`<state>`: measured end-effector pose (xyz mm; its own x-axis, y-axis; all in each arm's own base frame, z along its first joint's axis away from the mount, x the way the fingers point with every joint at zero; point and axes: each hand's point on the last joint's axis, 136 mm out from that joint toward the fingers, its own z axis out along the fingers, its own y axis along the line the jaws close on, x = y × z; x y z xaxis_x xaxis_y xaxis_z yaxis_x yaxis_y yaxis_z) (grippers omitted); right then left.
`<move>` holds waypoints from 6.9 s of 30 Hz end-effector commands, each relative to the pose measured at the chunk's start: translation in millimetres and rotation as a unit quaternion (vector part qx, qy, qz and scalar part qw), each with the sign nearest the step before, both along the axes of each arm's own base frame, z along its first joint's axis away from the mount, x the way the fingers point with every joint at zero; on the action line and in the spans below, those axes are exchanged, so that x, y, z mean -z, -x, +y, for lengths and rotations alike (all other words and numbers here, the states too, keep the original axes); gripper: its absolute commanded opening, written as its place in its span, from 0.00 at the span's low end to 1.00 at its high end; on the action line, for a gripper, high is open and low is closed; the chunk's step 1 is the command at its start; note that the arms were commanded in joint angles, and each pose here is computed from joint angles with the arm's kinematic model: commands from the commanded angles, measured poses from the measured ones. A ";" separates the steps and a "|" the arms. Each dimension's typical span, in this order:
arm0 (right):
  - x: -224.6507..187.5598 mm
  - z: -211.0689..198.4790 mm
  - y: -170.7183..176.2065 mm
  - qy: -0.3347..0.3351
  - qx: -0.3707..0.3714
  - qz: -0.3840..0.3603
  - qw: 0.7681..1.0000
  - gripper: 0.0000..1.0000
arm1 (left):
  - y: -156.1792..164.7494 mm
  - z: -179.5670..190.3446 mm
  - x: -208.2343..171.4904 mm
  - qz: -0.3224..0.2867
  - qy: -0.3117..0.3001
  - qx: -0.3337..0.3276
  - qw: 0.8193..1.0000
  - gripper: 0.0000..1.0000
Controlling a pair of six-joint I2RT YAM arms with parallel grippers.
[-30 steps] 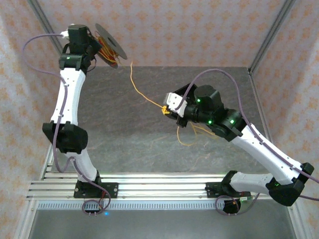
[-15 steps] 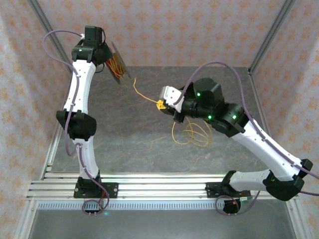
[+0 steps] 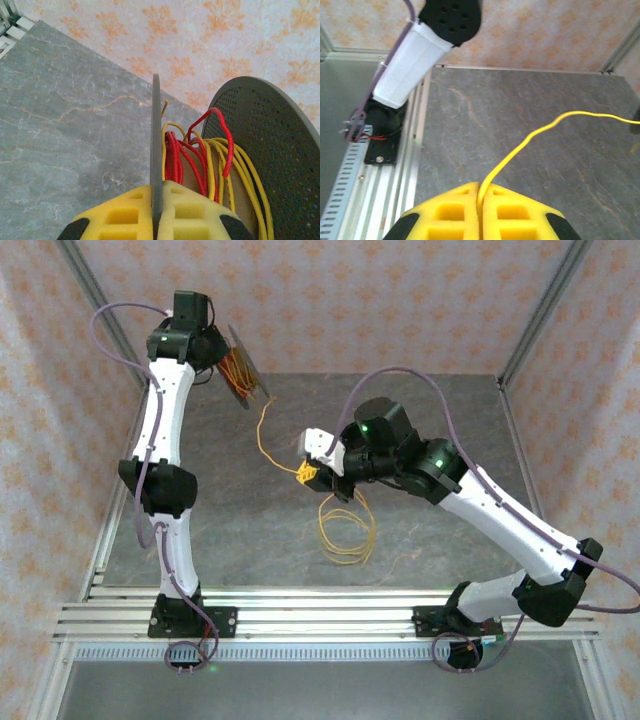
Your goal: Wrap the cables
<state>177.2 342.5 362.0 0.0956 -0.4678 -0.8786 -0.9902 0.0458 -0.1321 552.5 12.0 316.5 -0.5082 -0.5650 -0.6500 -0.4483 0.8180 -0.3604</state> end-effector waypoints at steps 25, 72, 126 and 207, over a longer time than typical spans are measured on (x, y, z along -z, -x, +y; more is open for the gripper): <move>-113.3 27.0 -35.5 -0.113 0.033 -0.112 0.987 0.00 | -15.9 -55.7 23.4 0.015 -0.062 0.074 0.995 0.00; -243.8 -78.1 -165.6 -0.347 0.237 -0.056 0.906 0.00 | 58.3 -152.5 57.6 0.074 -0.216 0.332 0.915 0.00; -203.1 -150.4 -240.4 -0.225 0.393 -0.069 0.889 0.00 | 102.7 -152.2 60.8 0.104 -0.223 0.389 0.888 0.00; 12.9 46.8 -100.0 0.043 0.093 -0.018 0.995 0.00 | 72.7 11.0 -85.6 -0.200 0.080 -0.013 0.976 0.00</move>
<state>296.9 376.9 338.5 -0.0337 -0.5435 -0.8387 -0.9350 0.3137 -0.1657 461.8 1.1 356.7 -0.4062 -0.7353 -0.5425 -0.2781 0.6650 -0.6931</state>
